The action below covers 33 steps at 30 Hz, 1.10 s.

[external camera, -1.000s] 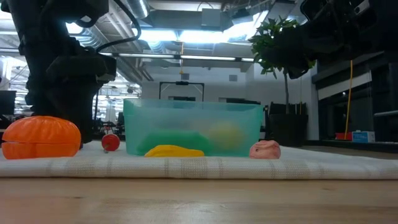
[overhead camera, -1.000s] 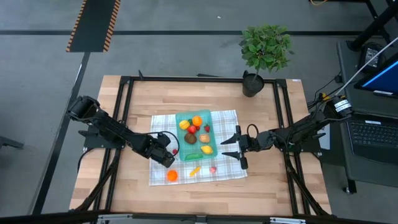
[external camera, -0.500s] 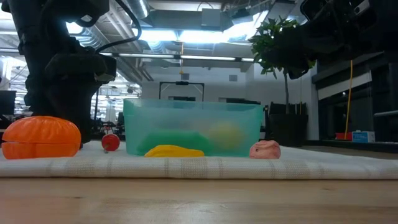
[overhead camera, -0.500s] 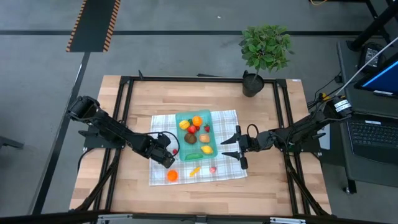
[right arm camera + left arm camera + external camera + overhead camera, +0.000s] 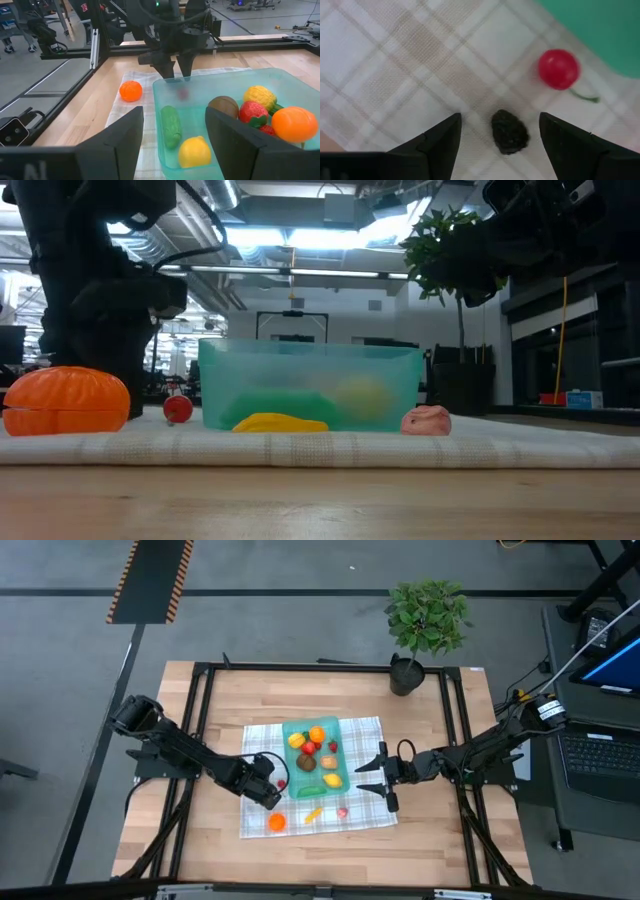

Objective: Pick and placing Produce into tupperware
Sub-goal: Put the black raspberry into the blue bin

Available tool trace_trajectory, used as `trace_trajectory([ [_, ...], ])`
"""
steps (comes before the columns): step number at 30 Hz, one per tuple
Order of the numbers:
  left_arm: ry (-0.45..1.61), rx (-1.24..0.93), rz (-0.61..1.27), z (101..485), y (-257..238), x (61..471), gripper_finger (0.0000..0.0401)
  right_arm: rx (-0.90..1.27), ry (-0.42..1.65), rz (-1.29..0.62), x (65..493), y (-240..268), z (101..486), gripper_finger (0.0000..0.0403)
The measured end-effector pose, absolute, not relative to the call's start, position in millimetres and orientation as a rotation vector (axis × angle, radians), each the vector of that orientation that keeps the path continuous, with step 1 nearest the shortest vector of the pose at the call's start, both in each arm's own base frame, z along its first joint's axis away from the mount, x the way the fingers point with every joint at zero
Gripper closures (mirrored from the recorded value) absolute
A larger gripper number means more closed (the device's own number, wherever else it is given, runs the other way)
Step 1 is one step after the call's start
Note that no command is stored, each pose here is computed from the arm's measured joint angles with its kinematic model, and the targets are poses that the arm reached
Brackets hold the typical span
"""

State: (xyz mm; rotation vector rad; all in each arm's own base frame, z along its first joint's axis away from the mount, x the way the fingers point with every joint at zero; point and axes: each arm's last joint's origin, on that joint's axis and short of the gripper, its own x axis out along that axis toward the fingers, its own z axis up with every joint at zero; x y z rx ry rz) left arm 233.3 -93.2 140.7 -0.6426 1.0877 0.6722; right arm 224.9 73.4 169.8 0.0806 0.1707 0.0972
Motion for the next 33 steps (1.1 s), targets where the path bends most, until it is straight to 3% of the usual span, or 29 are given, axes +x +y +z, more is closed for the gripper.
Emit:
trace_trajectory([
  [33, 1.138, -0.610, 0.681, 143.3, -92.7, 240.3, 0.0151, 0.081, 0.170, 0.097, 224.9, 73.4, 169.8, 0.0187],
])
